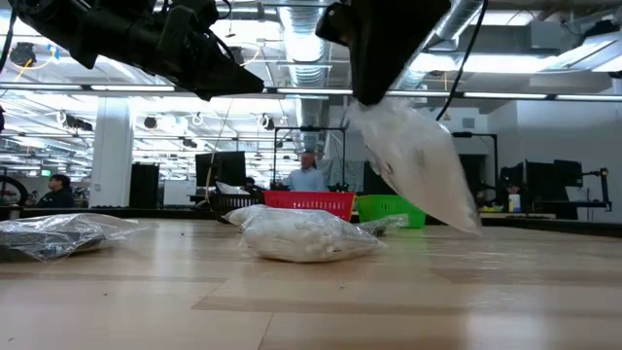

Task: Pick & Place Travel size toiletries
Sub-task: Put the cotton pack into the black bin

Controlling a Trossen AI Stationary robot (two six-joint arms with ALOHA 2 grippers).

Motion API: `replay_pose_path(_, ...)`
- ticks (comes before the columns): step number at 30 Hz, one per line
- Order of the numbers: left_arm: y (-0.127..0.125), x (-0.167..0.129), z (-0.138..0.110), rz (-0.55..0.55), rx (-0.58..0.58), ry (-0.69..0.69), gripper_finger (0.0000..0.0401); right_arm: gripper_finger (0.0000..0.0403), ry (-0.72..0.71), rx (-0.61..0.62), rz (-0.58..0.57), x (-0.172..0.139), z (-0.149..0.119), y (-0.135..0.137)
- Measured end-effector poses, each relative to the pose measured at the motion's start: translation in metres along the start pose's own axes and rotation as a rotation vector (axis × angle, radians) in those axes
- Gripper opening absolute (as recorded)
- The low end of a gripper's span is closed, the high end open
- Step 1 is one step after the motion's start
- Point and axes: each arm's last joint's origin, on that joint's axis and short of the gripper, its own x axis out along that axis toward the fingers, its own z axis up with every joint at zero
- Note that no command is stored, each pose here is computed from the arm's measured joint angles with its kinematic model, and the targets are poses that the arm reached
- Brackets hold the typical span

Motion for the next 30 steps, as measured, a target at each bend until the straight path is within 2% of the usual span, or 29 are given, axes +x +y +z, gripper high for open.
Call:
replay_pose_path(16, 0.0, 0.0, 0.0, -0.001, 0.0, 0.0, 0.0054, 0.0, -0.087, -0.038, -0.066, -0.036, 0.014, -0.034)
replay_pose_path(21, -0.003, 0.0, 0.001, -0.095, -0.001, -0.017, 0.0054, 0.0, -0.129, -0.059, -0.074, -0.048, 0.018, -0.046)
replay_pose_path(27, -0.005, 0.0, 0.002, -0.158, -0.003, -0.033, 0.0055, 0.0, -0.168, -0.075, -0.086, -0.062, 0.021, -0.059)
replay_pose_path(30, -0.006, -0.001, 0.003, -0.201, -0.001, -0.037, 0.007, 0.0, -0.19, -0.078, -0.093, -0.068, 0.023, -0.065)
